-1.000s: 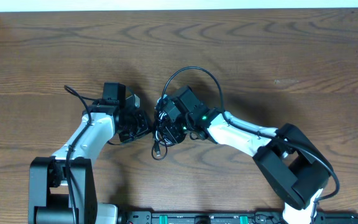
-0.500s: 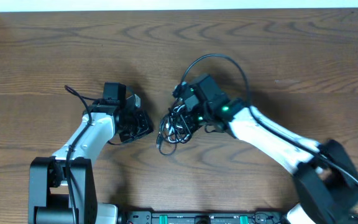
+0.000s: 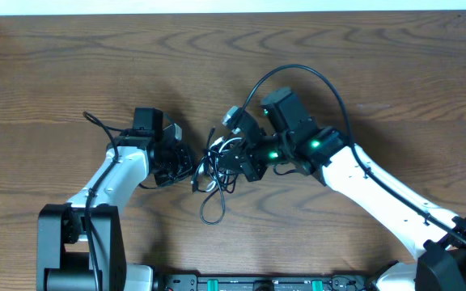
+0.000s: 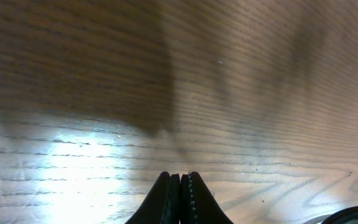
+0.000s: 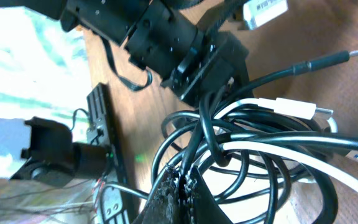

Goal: Untangle cables

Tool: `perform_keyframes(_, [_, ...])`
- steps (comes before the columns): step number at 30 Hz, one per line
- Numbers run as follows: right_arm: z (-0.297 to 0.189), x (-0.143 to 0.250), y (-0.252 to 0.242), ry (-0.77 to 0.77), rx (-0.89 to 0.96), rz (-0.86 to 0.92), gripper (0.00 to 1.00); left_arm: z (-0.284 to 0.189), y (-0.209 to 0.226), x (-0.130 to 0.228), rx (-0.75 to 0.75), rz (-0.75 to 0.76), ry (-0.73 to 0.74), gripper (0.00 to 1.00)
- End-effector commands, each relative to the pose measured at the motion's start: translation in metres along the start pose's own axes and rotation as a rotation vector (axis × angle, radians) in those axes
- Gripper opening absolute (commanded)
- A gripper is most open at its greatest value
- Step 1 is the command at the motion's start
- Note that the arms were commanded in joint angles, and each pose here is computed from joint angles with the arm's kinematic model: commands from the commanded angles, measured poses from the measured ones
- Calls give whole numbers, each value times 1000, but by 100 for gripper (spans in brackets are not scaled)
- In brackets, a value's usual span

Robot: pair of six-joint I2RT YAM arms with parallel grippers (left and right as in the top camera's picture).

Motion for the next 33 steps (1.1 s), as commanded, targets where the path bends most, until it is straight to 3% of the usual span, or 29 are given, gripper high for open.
perform_keyframes(1, [-6, 4, 1, -8, -60, -15, 1, 0, 6, -1, -4, -13, 7, 8])
perform_keyframes(18, [39, 59, -39, 144, -90, 172, 1, 0, 6, -1, -5, -14, 9, 8])
perform_keyframes(23, [27, 89, -60, 275, 56, 303, 13, 0, 6, -1, -6, -15, 9, 8])
perform_keyframes(33, [-1, 127, -86, 475, 326, 395, 20, 0, 6, -1, -6, -15, 9, 8])
Point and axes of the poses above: each gripper's point midway between its finger pads, its own z axis out along the fingers, its own y axis along the line the jaws close on, x = y × z, the point moved 6 cm from there along -z, back along the fingers, and after that the axes turned 14 degrees about -z, right-handed, at the moved point
